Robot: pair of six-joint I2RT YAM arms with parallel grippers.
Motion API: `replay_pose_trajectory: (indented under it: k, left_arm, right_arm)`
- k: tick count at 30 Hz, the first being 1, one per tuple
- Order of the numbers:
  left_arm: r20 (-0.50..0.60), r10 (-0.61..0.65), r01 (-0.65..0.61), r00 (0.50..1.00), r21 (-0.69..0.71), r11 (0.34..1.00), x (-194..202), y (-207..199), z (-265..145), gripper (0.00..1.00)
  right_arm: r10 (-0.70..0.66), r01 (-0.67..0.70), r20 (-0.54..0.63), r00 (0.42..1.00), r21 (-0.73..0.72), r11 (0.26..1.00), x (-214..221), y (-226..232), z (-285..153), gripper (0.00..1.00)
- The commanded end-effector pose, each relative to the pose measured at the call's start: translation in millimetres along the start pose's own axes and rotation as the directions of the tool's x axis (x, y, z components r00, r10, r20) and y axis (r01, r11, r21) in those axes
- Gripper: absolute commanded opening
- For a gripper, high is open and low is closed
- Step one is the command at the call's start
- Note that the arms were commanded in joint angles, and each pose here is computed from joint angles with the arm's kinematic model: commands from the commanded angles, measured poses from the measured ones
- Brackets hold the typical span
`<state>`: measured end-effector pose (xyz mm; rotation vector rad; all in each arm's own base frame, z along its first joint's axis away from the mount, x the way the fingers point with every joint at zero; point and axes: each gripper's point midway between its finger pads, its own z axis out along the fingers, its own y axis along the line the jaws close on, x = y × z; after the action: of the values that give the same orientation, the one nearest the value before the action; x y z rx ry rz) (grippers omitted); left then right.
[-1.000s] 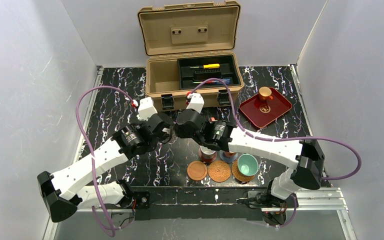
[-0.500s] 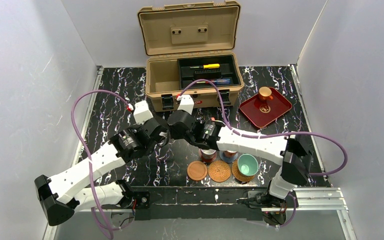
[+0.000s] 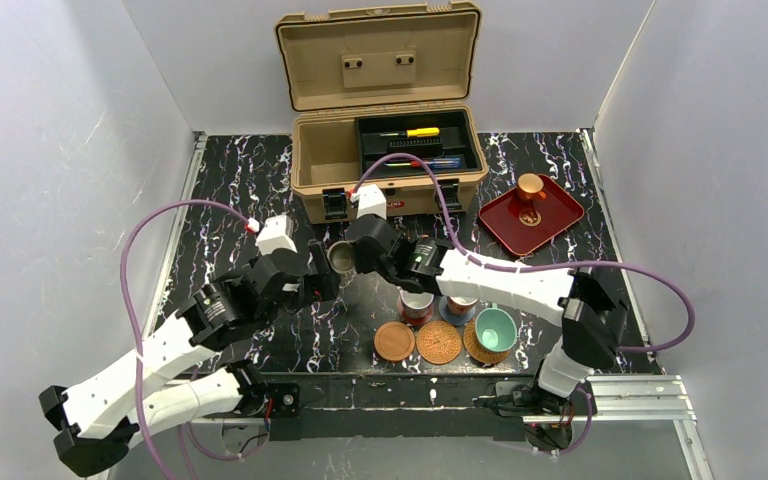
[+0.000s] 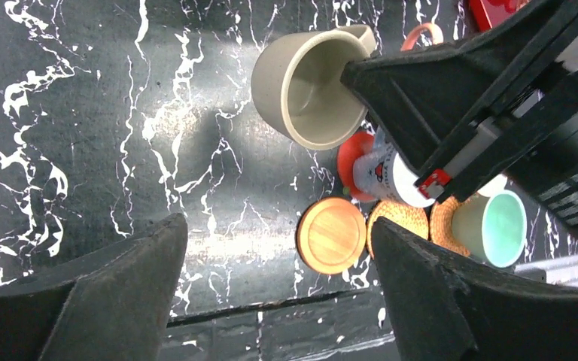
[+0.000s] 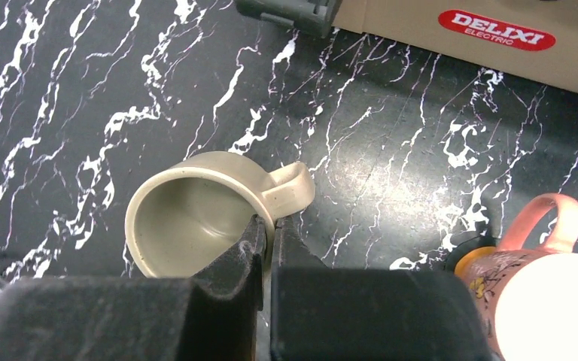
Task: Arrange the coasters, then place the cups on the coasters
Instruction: Place the cup on the coaster.
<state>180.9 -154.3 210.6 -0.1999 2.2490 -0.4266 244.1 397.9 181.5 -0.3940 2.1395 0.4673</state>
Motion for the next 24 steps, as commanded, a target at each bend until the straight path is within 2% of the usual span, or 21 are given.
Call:
replay_pose_trajectory:
  k: [1, 6, 11, 17, 24]
  left_arm:
    - [-0.034, 0.095, -0.093, 0.995, 0.054, 0.994, 0, 2, -20, 0.97]
    - [-0.093, 0.241, -0.242, 0.966, -0.003, 0.97, -18, 6, -41, 0.98]
    - [-0.067, 0.249, -0.245, 0.966, 0.067, 0.967, -38, -8, -51, 0.98]
    - [-0.163, 0.207, -0.191, 0.965, 0.106, 0.976, -35, -3, -27, 0.98]
    - [-0.132, 0.175, -0.168, 0.976, 0.065, 0.984, -60, 16, 4, 0.98]
  right_arm:
    - [-0.089, 0.105, 0.102, 0.991, -0.158, 0.982, -49, 16, -40, 0.01]
    - [-0.242, 0.25, 0.063, 0.968, -0.242, 0.938, -45, 7, -78, 0.01]
    - [-0.39, 0.367, -0.031, 0.92, -0.279, 0.888, -26, -21, -122, 0.01]
    - [-0.454, 0.379, -0.12, 0.883, -0.39, 0.839, 15, -43, -168, 0.01]
    - [-0.486, 0.357, -0.275, 0.83, -0.406, 0.841, 70, -65, -176, 0.01]
